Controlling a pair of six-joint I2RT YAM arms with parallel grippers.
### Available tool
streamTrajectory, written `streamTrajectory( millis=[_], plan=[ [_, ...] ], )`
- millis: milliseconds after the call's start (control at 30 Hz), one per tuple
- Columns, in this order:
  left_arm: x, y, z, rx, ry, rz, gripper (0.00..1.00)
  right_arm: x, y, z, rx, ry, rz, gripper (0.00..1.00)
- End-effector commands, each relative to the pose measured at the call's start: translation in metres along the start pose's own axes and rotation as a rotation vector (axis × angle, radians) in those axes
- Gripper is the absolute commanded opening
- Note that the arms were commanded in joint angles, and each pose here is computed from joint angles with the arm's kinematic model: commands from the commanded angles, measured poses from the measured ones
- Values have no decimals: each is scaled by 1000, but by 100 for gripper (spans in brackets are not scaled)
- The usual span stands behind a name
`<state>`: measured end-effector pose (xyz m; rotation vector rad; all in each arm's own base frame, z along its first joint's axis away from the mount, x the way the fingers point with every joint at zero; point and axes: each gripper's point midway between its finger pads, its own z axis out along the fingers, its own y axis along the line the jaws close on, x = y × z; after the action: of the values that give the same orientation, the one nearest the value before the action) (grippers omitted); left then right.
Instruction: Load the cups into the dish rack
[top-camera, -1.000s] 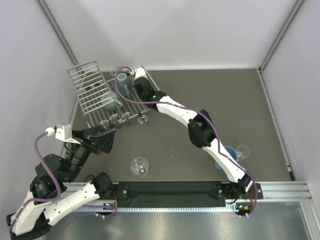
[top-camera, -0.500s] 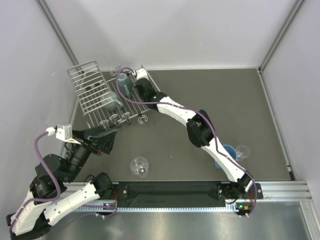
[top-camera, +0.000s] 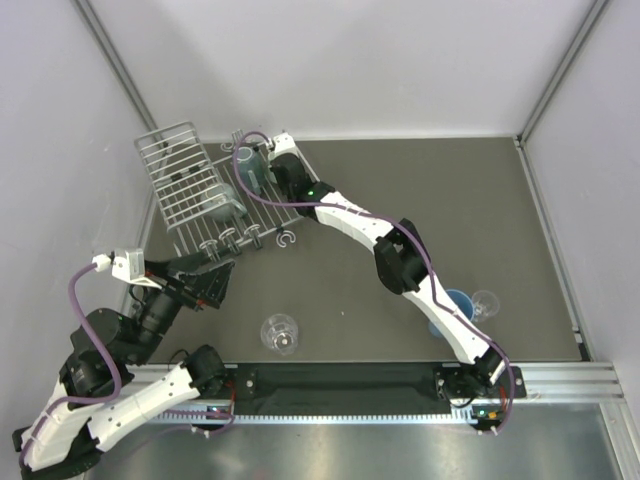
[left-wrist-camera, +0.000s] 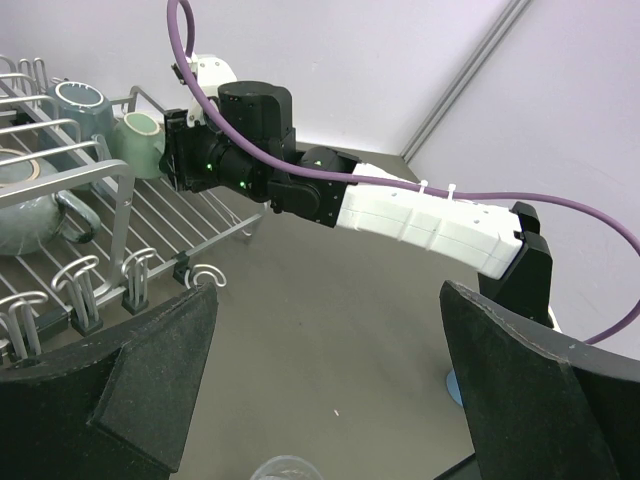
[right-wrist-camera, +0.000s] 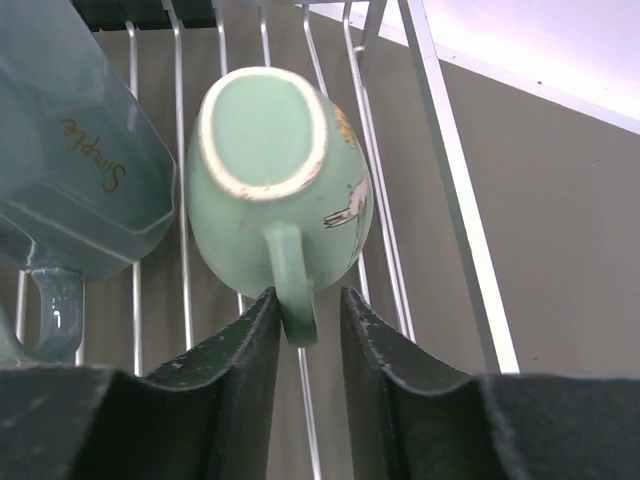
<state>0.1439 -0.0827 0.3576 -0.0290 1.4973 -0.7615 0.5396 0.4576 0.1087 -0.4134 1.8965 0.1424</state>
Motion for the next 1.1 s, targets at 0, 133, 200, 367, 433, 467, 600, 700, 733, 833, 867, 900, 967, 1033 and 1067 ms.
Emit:
streamTrajectory(
  millis=[0,133,200,367,433,467,600,700,733,833,867,900,967,1033,1067],
  plan=[
    [0,-4,3,9,2,9,98,-47,-5,-4,-2,-106,48,32],
    [-2,-2,3,3,0,14,98,-58,-4,-12,-13,-109,65,35],
    [-4,-2,2,0,-4,16,98,-68,-5,-21,-17,-116,69,35],
    [-4,-3,0,1,19,15,98,-107,-2,-58,-44,-149,109,36],
    [-1,-5,2,0,40,6,98,-117,0,-72,-53,-152,120,36],
    [3,-7,2,5,59,6,98,-135,-4,-85,-51,-175,135,36],
    [15,-8,3,-17,129,-15,98,-154,-13,-124,-46,-163,162,38],
    [24,-5,4,-57,191,-33,98,-162,-29,-156,-30,-129,181,41],
    [28,-6,4,-62,211,-35,98,-162,-36,-165,-17,-117,182,41],
    [37,-8,3,-68,258,-67,98,-154,-63,-201,37,-66,193,43],
    [40,-8,2,-73,270,-87,98,-146,-78,-221,58,-33,189,43],
    [47,-7,3,-88,299,-85,98,-139,-87,-229,72,-14,220,44],
    [55,-6,3,-110,332,-111,98,-117,-110,-260,101,53,285,44],
    [68,-7,5,-137,397,-108,98,-96,-139,-274,132,108,345,44],
    [73,-12,4,-123,431,-117,98,-77,-154,-294,130,138,371,44]
  ],
)
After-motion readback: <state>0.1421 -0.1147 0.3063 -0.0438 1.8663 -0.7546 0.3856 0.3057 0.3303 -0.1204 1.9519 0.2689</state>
